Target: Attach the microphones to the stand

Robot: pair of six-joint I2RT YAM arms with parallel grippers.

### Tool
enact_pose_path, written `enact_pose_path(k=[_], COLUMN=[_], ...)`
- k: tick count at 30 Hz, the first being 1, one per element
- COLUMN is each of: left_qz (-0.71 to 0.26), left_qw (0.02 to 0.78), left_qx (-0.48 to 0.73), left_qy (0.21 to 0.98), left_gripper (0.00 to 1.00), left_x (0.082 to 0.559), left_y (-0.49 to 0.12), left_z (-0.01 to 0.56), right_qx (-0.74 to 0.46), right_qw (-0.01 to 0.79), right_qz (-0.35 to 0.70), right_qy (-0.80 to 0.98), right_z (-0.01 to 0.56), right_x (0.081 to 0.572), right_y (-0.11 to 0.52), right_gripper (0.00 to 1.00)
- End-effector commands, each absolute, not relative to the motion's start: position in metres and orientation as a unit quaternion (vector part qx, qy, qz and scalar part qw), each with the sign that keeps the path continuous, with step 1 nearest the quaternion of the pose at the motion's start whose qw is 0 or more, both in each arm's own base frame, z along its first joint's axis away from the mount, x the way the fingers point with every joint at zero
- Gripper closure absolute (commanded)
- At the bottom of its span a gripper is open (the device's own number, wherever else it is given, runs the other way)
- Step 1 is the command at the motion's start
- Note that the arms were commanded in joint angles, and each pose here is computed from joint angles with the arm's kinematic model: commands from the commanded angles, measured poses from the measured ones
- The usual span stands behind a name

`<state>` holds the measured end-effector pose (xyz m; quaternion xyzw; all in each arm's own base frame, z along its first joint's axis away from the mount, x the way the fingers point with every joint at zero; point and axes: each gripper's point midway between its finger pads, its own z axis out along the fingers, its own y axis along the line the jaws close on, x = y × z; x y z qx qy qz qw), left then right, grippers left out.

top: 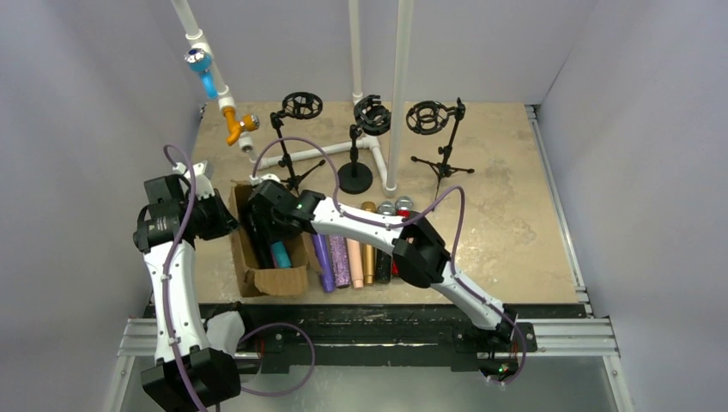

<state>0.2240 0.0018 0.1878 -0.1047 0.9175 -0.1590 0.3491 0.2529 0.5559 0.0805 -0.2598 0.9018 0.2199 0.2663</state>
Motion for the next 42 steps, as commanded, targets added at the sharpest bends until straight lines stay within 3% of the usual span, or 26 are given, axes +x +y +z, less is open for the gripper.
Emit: enact_pose_path(k=[1,7,12,16,28,36,40,42], left_qz=[-0.132,-0.080,-0.069,-0.068,-0.104,-0.139,-0.145,-0.143], left_qw=[0.371,0.396,0.401,0.394,0.376,0.374,0.372,0.374], left_qx=[-0.089,-0.086,-0.087,-0.089,-0.047,-0.014,-0.004,-0.003], left_qy=[0.915,0.911,0.909,0.912,0.919,0.917,0.917,0.916], left_gripper=[1.00,1.00,1.00,1.00,1.00,1.00,1.00,1.00], left_x=[0.233,0.234,0.237,0.238,0.242,0.242,0.240,0.239], left_y=[0.011,0.028,0.033,0.035,0.022,0.009,0.006,0.007], left_z=[0.193,0.199,0.201,0.199,0.185,0.192,0.193,0.194], right_qx=[-0.234,-0.203,-0.186,-0.174,-0.024,0.027,0.026,0.025], right_qw=[0.313,0.351,0.359,0.373,0.356,0.321,0.307,0.297], right_qz=[0.278,0.373,0.429,0.415,0.185,0.118,0.100,0.093], right_qy=[0.878,0.835,0.808,0.812,0.916,0.939,0.946,0.950], right_z=[0.146,0.241,0.288,0.298,0.149,0.088,0.069,0.059], right_x=[0.269,0.274,0.270,0.270,0.284,0.293,0.300,0.303], right_y=[0.555,0.535,0.499,0.448,0.221,0.177,0.172,0.171], right_gripper=[0.70,0.92,0.99,1.00,1.00,0.97,0.89,0.79])
